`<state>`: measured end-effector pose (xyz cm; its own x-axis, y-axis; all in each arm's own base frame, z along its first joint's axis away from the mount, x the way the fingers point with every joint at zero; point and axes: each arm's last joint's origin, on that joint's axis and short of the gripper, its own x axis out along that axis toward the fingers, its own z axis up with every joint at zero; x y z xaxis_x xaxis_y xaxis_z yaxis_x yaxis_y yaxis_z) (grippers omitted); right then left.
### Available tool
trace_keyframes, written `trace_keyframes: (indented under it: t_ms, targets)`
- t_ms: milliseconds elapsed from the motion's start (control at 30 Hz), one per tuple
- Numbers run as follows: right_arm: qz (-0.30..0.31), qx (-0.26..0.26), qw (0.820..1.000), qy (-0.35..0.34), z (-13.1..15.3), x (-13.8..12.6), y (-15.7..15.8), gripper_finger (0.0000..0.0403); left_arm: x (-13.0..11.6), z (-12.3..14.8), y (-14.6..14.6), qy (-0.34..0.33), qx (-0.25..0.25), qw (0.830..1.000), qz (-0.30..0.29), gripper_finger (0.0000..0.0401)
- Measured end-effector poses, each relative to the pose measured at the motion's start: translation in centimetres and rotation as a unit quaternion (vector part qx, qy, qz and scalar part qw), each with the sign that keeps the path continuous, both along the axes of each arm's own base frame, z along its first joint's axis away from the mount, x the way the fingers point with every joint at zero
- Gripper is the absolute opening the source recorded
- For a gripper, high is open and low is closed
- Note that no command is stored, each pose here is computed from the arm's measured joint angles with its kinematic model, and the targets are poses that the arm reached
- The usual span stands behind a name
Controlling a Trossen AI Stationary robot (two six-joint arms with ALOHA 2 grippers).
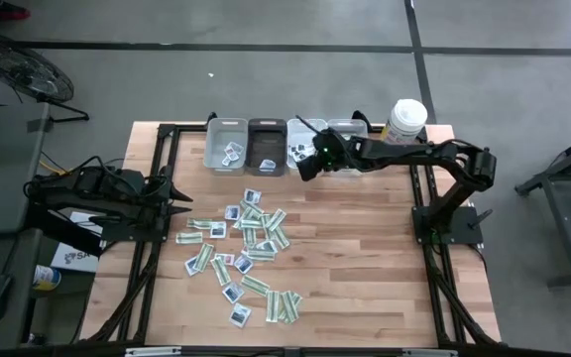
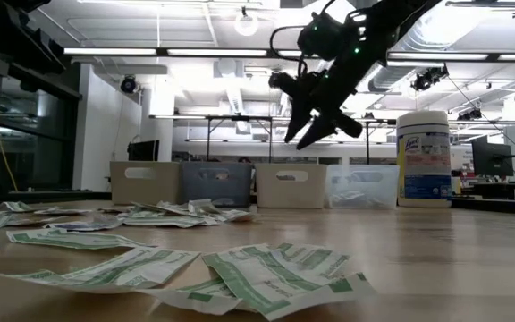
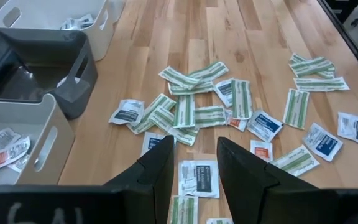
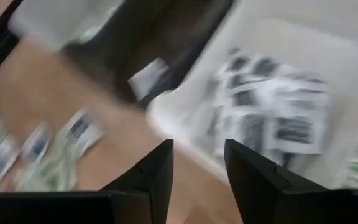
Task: Pick & Place First Aid Supplies
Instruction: Put the green bandage into the transparent bin
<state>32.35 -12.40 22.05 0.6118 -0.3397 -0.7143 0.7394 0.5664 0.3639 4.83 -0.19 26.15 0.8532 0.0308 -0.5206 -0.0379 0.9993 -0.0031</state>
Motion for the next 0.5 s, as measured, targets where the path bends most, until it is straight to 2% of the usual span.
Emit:
trace_keyframes:
  t_ms: [200,333,500]
  targets:
    - [0.160,0.024,0.987,-0.018,0.5,0.8,2.9,0.0138,0.0,0.0,-0.1,0.003,-0.010,1.000,-0.017,0.0119]
    - [0.226,0.056,0.972,-0.024,0.5,1.3,5.6,0.0138,0.0,-0.1,-0.1,0.005,-0.010,1.000,-0.017,0.0119]
    - [0.268,0.085,0.959,-0.018,0.4,1.8,9.6,0.0138,0.0,-0.1,-0.1,0.005,-0.010,1.000,-0.017,0.0119]
